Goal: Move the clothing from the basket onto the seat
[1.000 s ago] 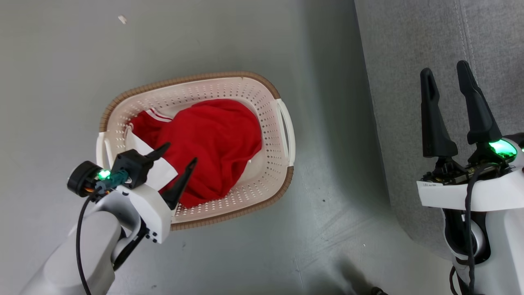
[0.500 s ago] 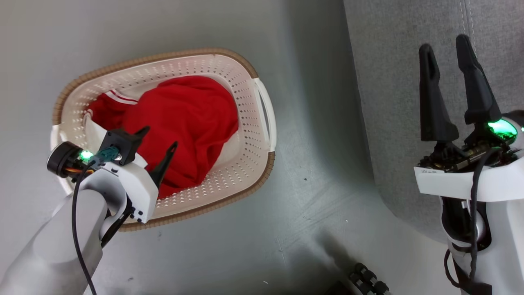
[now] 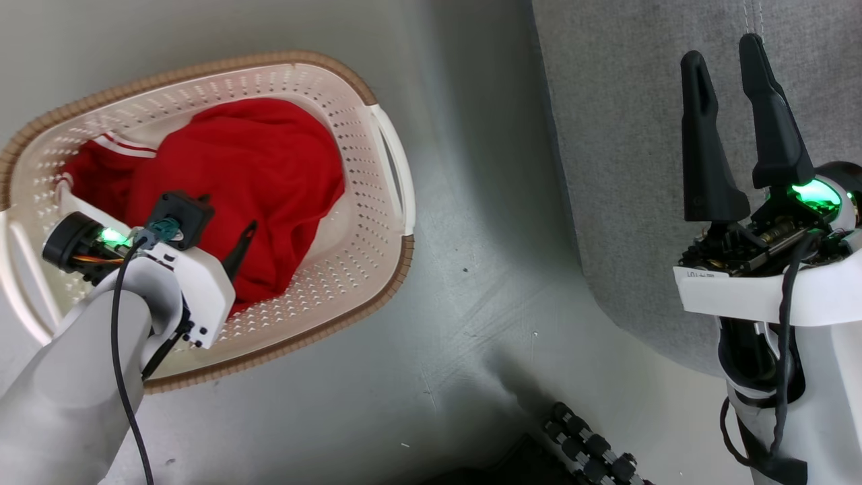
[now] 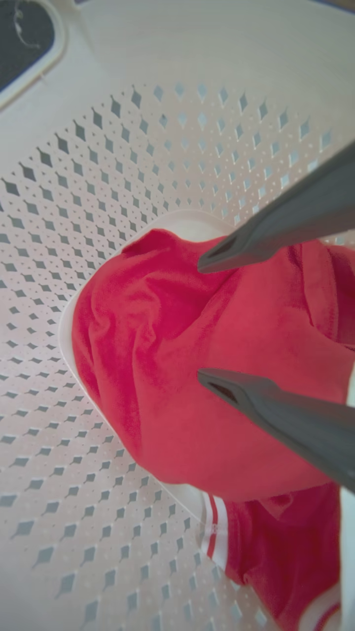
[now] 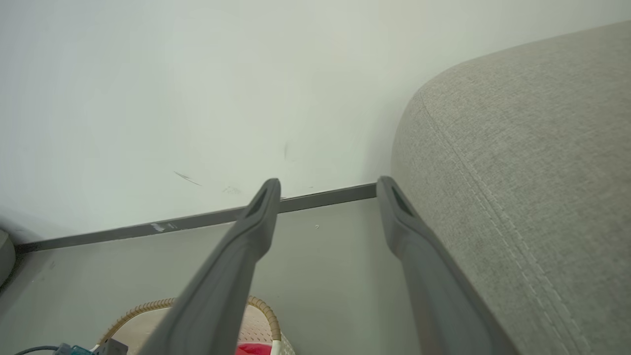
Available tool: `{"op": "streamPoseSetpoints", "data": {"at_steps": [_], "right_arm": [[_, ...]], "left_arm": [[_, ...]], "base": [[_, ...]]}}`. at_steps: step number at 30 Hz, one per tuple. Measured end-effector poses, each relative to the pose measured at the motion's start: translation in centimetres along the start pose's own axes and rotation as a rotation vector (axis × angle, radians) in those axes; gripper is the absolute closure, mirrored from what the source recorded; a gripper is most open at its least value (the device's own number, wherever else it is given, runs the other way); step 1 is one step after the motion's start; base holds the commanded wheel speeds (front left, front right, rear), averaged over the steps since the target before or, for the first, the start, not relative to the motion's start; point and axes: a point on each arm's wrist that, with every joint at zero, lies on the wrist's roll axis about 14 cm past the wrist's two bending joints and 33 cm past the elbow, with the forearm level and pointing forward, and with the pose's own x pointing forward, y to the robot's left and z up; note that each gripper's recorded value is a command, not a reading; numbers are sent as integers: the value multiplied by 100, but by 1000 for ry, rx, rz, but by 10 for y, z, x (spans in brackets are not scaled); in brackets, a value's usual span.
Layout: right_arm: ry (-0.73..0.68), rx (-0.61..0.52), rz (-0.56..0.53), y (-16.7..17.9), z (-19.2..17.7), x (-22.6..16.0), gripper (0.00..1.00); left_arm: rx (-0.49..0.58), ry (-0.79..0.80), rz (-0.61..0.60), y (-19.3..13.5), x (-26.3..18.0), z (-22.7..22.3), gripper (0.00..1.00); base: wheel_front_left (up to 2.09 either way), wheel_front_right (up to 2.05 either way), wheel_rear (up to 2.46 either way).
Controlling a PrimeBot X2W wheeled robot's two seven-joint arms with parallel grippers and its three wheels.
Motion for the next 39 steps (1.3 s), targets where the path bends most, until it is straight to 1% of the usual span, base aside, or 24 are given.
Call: {"op": "streamPoseSetpoints", "data": {"at_steps": [6, 11, 19, 22, 23, 24, 26, 28, 34, 39], "right_arm": [[9, -3, -3, -3, -3, 1, 0], [22, -3, -16, -7, -7, 0, 0], [27, -19, -18, -11, -9, 3, 0], [30, -21, -16, -11, -11, 4, 0], [28, -18, -15, -11, -11, 5, 0], [28, -18, -15, -11, -11, 5, 0], [29, -13, -18, -11, -11, 5, 0], [31, -10, -21, -12, -12, 4, 0], [34, -14, -26, -14, -13, 4, 0], [36, -13, -28, -15, -13, 4, 0]], "left_arm": [[10, 70, 17, 6, 12, -23, 0], [21, 77, 15, 9, 24, -25, 0], [28, 167, 51, 14, 36, -48, 0], [66, 202, 58, 18, 38, -55, 0], [95, 217, 51, 17, 38, -58, 0], [95, 217, 51, 17, 38, -58, 0], [157, 246, 41, 18, 37, -66, 0], [191, 256, 36, 18, 37, -69, 0], [225, 278, 68, 24, 39, -71, 0], [320, 358, 69, 30, 35, -83, 0]], "base": [[0, 0, 0], [0, 0, 0], [0, 0, 0], [0, 0, 0], [0, 0, 0], [0, 0, 0], [0, 0, 0], [0, 0, 0], [0, 0, 0], [0, 0, 0]]}}
